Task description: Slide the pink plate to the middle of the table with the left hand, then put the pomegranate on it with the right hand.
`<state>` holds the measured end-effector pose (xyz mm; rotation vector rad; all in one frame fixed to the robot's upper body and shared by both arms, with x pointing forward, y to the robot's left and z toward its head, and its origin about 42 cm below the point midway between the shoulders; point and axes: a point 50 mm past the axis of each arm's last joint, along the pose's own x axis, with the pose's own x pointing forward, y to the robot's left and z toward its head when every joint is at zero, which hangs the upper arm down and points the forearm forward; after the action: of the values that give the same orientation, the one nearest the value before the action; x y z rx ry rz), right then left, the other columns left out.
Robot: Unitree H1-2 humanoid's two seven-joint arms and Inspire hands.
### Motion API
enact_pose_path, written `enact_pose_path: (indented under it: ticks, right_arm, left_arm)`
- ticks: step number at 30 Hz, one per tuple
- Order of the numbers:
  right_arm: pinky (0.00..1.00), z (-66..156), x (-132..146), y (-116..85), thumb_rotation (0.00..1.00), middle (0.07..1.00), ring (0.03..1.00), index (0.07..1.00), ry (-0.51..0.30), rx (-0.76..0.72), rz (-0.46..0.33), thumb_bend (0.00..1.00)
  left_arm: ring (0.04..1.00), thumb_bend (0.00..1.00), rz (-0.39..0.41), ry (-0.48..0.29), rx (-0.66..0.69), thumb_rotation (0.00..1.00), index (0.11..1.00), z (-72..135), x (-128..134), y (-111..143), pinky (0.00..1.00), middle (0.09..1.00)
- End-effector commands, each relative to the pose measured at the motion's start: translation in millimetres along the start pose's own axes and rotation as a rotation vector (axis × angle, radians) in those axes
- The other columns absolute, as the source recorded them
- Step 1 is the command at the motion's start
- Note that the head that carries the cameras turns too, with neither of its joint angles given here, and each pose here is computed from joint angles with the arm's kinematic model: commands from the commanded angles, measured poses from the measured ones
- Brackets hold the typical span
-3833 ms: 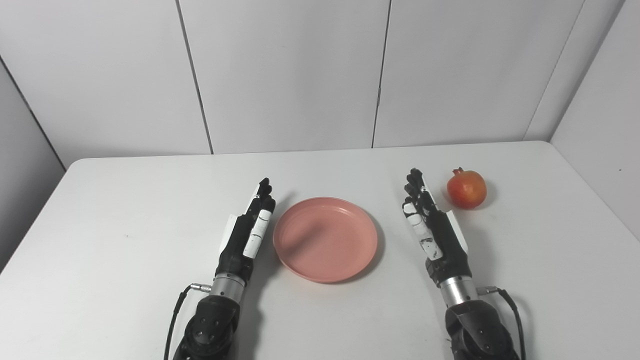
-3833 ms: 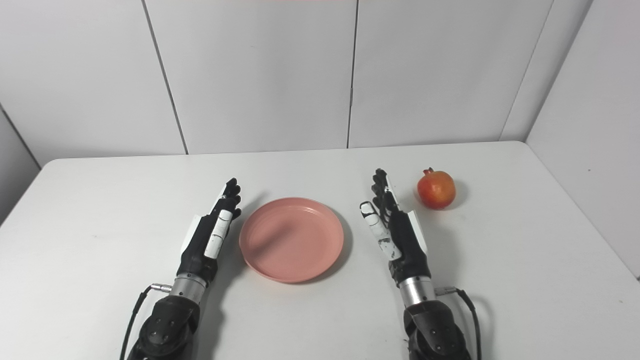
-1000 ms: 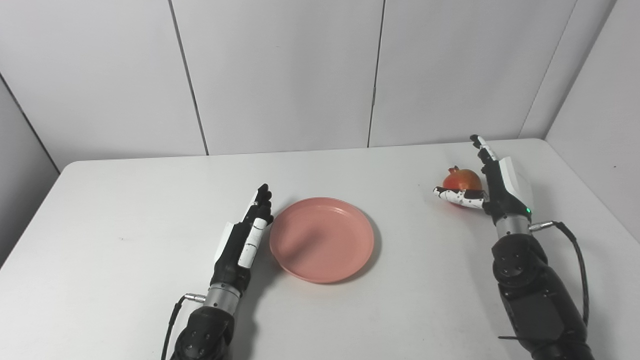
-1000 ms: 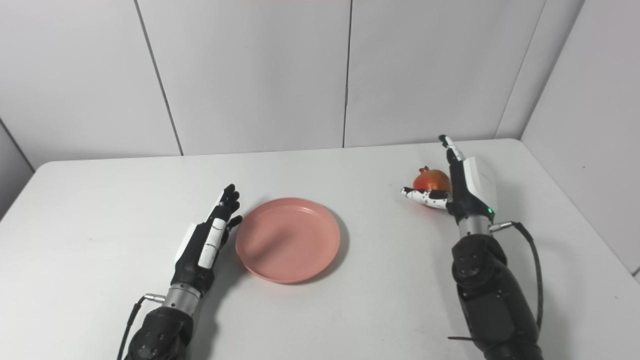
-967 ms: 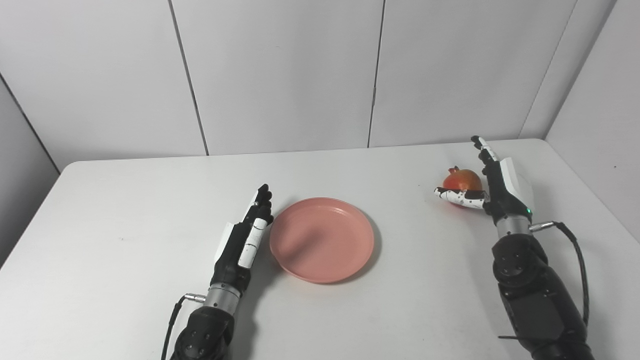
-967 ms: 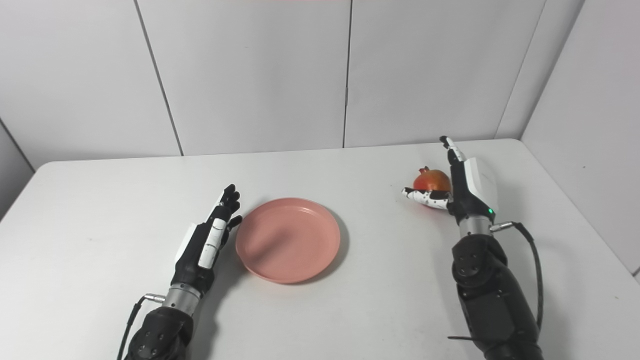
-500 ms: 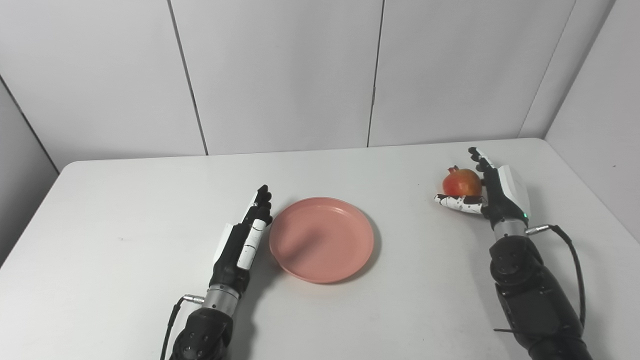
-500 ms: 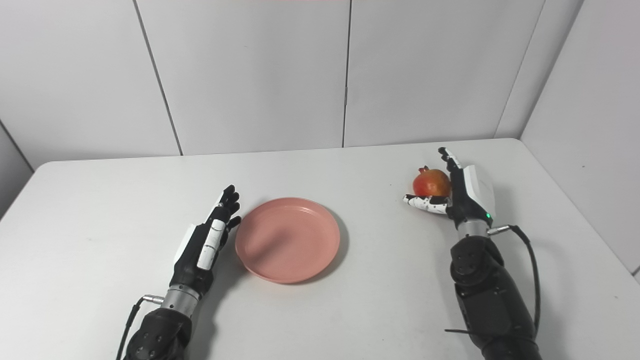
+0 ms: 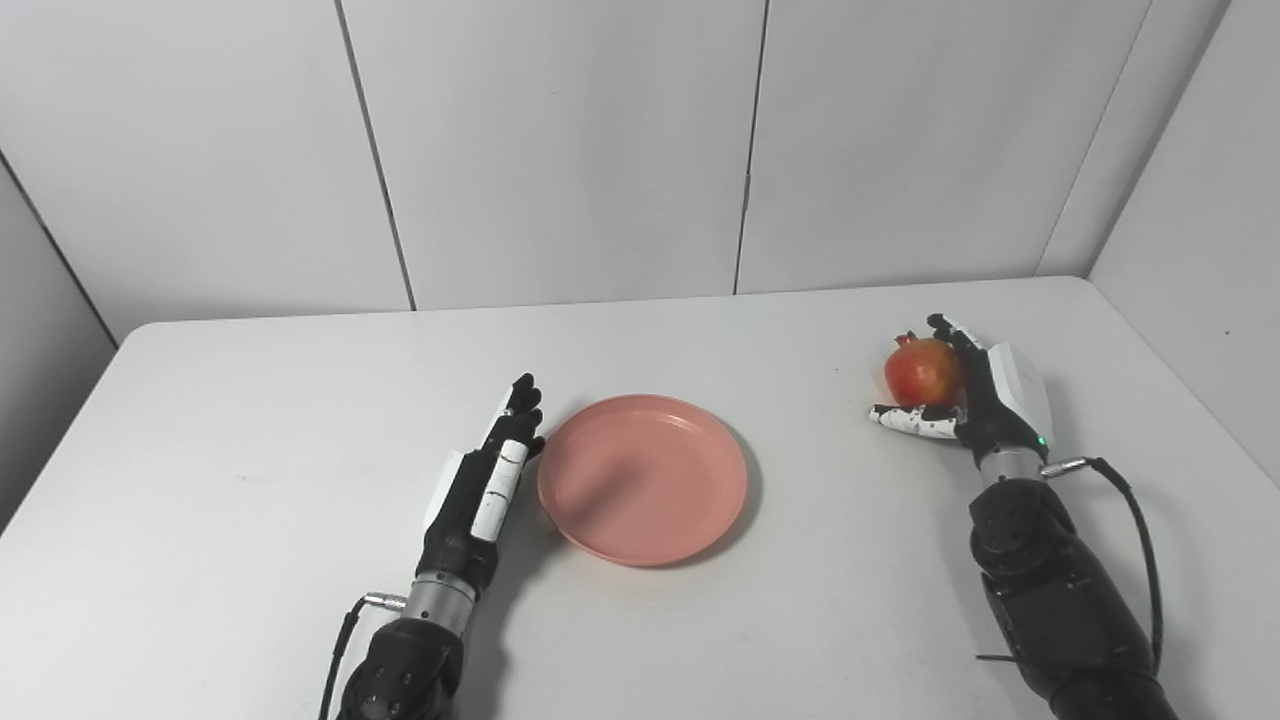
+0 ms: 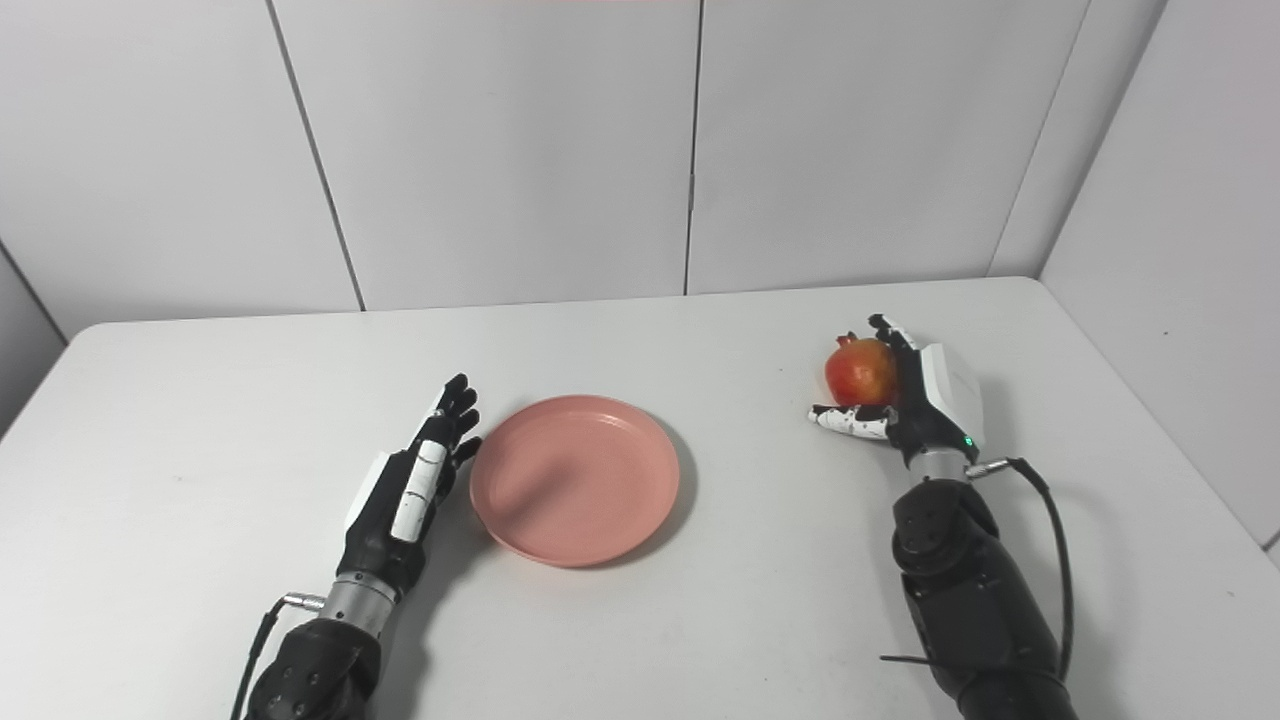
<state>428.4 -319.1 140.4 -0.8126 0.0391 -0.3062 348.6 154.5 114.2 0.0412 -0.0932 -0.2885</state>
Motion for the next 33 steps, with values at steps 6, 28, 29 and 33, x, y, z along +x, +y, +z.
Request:
enact_pose_path:
  ticks: [6, 28, 29, 33]
  right_arm:
    - [0.59, 14, 15, -12, 0.01, 0.734, 0.687, 0.738, -0.098, -0.029, -0.126, 0.61]
    - [0.39, 23, 9, -19, 0.00, 0.458, 0.473, 0.531, -0.177, 0.017, -0.251, 0.52]
    - [0.40, 26, 8, -20, 0.00, 0.461, 0.479, 0.529, -0.190, 0.025, -0.256, 0.52]
    - [0.41, 35, 5, -24, 0.00, 0.465, 0.487, 0.529, -0.239, 0.057, -0.273, 0.52]
  left_arm:
    - [0.988, 0.68, 0.001, -0.061, 0.022, 1.00, 1.000, 15, 7, 3, 0.94, 1.000]
    - [0.998, 0.69, -0.009, -0.058, 0.008, 1.00, 1.000, 14, 10, -3, 0.96, 1.000]
    - [0.999, 0.69, -0.006, -0.061, 0.016, 1.00, 1.000, 14, 10, -3, 0.96, 1.000]
    - [0.996, 0.70, 0.002, -0.065, 0.026, 1.00, 1.000, 14, 12, -4, 0.95, 1.000]
